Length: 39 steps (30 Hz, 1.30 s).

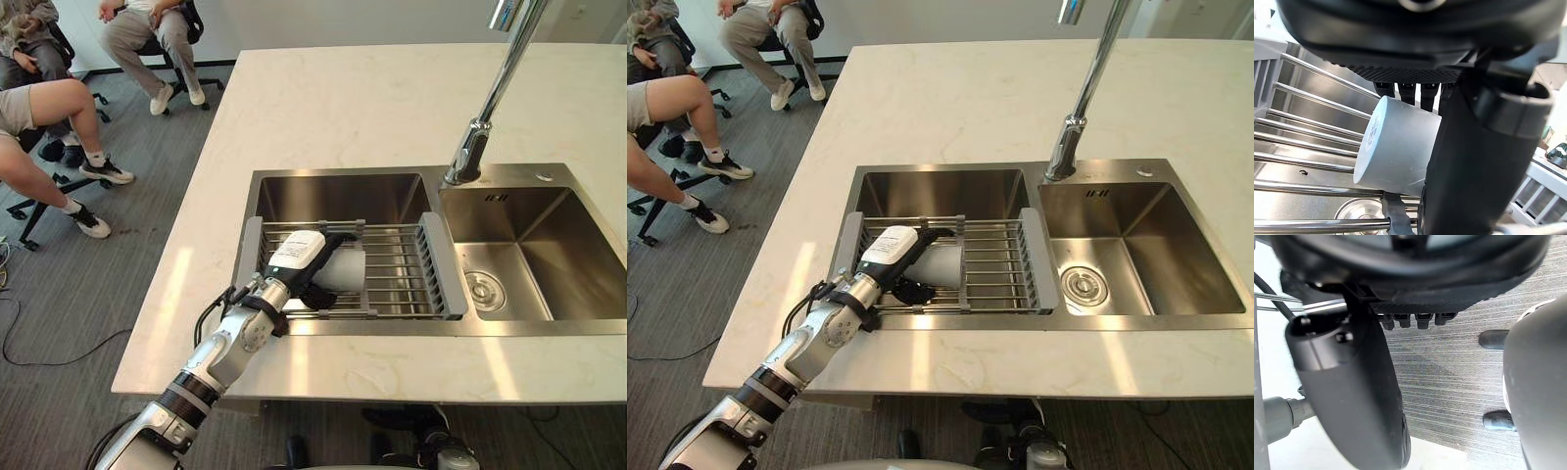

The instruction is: Walk over to the sink, pick up the cup, carry it to the dishwasher, place the cup inside the dishwasher, then close the dishwasher door

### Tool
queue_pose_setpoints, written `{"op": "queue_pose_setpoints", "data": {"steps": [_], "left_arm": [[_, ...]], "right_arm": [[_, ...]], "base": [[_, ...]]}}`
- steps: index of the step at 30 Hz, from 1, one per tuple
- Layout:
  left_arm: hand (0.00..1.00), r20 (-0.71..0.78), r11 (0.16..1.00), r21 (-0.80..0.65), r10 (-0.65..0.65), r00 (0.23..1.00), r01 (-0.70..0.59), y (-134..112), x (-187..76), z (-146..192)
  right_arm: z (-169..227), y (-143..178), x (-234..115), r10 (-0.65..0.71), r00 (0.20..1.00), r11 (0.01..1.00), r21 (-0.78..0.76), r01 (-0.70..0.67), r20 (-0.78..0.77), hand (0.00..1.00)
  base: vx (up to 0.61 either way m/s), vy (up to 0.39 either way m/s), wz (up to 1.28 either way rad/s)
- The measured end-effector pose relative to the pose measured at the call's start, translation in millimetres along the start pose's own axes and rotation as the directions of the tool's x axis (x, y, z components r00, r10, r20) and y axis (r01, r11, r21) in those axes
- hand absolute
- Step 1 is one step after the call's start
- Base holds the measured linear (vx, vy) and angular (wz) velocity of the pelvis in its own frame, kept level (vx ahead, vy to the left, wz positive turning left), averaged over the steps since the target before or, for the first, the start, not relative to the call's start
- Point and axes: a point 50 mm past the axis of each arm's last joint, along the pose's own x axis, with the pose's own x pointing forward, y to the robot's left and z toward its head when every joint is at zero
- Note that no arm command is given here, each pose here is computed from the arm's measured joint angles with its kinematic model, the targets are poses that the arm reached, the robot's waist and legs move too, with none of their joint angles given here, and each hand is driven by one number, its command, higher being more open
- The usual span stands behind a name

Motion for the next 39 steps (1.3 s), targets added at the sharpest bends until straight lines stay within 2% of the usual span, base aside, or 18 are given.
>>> {"op": "queue_pose_setpoints", "data": {"steps": [14, 23, 27, 29, 34, 39], "left_arm": [[0.00, 0.002, 1.000, -0.028, 0.014, 1.000, -0.014, 6.2, 2.6, -3.6], [0.00, -0.010, 0.985, -0.150, 0.082, 0.997, -0.082, 11.3, -10.3, 2.1], [0.00, 0.055, 0.961, -0.231, 0.171, 0.984, -0.154, 20.1, -16.5, 24.3], [0.00, 0.073, 0.933, -0.277, 0.259, 0.963, -0.230, 30.9, -18.6, 34.3], [0.00, 0.110, 0.819, -0.415, 0.477, 0.872, -0.396, 60.4, -26.7, 57.9], [0.00, 0.078, 0.721, -0.526, 0.569, 0.818, -0.451, 70.1, -37.8, 64.3]], "right_arm": [[4.4, 0.6, 1.6, 0.002, 1.000, 1.000, -0.003, -0.002, 0.011, 1.00], [3.8, 0.4, 1.3, 0.000, 1.000, 1.000, -0.004, 0.000, 0.010, 1.00], [-0.3, -0.7, -0.3, -0.007, 1.000, 1.000, -0.003, 0.007, 0.000, 1.00], [-0.7, 0.0, -0.4, -0.004, 1.000, 1.000, -0.006, 0.004, -0.001, 1.00], [-2.1, -1.3, -1.0, -0.016, 1.000, 1.000, -0.007, 0.016, -0.005, 1.00], [-3.5, -1.6, -1.5, -0.021, 1.000, 1.000, -0.018, 0.021, -0.009, 1.00]], "base": [[0.00, 0.000, -0.01], [0.00, 0.000, 0.01], [-0.01, -0.001, 0.04], [-0.06, -0.002, 0.00], [-0.03, -0.002, 0.00], [0.00, -0.009, 0.07]]}}
